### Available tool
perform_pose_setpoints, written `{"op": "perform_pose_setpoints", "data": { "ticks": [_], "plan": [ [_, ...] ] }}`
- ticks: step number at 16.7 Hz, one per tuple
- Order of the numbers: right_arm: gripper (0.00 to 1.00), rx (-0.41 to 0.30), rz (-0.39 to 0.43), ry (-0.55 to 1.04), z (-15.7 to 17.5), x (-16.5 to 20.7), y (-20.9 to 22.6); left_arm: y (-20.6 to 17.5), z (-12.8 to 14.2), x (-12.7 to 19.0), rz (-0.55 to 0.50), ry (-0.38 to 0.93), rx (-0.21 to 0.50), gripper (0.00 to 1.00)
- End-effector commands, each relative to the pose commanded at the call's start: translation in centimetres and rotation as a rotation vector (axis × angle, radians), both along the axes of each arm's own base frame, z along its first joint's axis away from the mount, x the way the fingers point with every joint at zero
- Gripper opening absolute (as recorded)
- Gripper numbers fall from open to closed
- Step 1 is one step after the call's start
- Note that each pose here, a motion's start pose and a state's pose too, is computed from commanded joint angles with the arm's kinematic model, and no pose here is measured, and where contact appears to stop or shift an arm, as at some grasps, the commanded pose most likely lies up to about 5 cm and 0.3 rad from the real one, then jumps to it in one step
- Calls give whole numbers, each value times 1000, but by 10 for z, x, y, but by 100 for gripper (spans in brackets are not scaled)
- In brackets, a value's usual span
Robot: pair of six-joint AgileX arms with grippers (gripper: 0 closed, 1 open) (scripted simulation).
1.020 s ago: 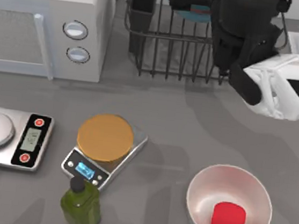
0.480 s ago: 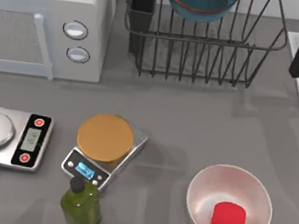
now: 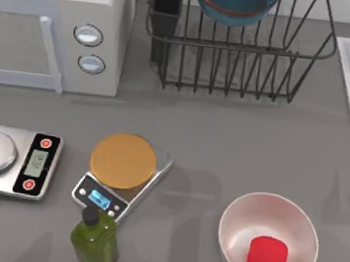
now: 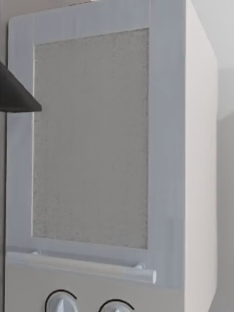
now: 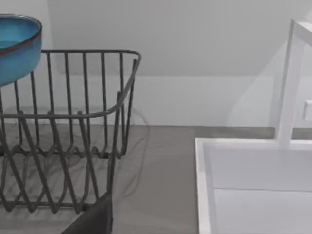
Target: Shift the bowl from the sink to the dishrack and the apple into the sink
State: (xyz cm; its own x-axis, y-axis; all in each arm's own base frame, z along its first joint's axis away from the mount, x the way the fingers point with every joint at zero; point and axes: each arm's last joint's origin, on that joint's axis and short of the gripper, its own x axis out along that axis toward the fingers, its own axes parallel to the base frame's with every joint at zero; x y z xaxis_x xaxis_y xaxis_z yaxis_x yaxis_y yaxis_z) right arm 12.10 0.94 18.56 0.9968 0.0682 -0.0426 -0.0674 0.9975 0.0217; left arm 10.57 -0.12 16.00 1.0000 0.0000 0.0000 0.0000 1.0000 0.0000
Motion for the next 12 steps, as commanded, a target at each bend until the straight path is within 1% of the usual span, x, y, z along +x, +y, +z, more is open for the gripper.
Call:
{"op": "perform_pose_setpoints", "data": {
  "ticks": [2, 4, 7, 12],
  "plan": [
    [100, -6, -26, -12, -15, -8, -5, 0, 0, 0, 0, 0, 0, 100],
    [100, -14, -50, -28, -23, -13, -9, 0, 0, 0, 0, 0, 0, 100],
    [100, -20, -68, -43, -26, -15, -11, 0, 0, 0, 0, 0, 0, 100],
    [100, -20, -68, -43, -26, -15, -11, 0, 0, 0, 0, 0, 0, 100]
  ]
}}
